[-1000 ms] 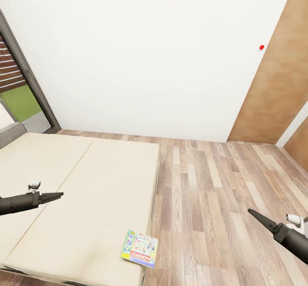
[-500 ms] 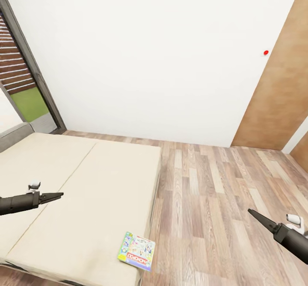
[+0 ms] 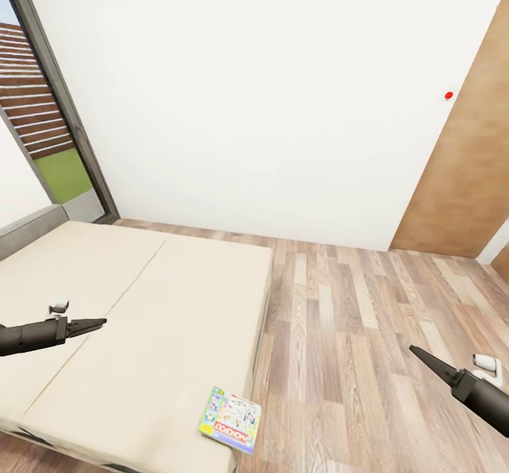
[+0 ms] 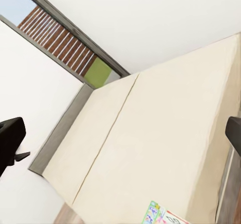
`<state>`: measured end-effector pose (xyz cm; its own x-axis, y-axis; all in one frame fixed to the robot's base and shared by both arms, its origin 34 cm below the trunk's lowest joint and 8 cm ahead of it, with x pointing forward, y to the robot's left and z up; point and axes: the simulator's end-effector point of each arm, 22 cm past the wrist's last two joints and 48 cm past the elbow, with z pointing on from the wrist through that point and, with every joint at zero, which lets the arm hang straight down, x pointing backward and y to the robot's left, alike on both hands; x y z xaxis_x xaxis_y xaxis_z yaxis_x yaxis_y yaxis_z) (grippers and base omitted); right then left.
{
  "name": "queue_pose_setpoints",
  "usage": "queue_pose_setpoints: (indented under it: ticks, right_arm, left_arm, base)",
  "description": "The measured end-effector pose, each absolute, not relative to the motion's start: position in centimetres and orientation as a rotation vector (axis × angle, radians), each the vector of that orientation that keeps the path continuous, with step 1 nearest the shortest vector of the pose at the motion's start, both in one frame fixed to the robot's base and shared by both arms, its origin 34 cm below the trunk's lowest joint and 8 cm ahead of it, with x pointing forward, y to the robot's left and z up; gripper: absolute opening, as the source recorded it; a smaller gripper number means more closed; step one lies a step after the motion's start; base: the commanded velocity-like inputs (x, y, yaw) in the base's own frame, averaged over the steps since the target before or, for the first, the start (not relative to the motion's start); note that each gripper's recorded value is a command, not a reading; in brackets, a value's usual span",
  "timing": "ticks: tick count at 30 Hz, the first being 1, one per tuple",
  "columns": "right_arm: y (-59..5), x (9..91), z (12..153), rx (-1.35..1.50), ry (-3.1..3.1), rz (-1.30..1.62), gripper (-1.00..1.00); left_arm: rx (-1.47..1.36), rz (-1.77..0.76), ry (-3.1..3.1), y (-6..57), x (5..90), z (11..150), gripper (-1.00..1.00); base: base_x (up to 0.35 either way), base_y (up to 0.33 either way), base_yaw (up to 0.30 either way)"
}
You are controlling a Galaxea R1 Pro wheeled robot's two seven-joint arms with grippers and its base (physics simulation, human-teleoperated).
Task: Put all the toys in the child's room - the three board games (two on the bed and one on the table), the two jigsaw puzzles on the table, and the tennis ball on the table - inside the toy box on the table in the child's room.
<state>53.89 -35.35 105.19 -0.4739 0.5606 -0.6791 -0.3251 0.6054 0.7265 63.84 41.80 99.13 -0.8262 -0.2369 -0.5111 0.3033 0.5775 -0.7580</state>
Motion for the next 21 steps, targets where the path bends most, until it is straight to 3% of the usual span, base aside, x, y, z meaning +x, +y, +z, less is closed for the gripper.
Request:
queue_pose_setpoints:
  ticks: [21]
  right_arm:
    - [-35.4,53.8,107.0,0.155,1.743,1.031,1.0]
  left_arm:
    - [0.074,-1.215,2.2,41.8,63.9,101.0,1.0]
  base:
    - [0.0,-0.032,0.093]
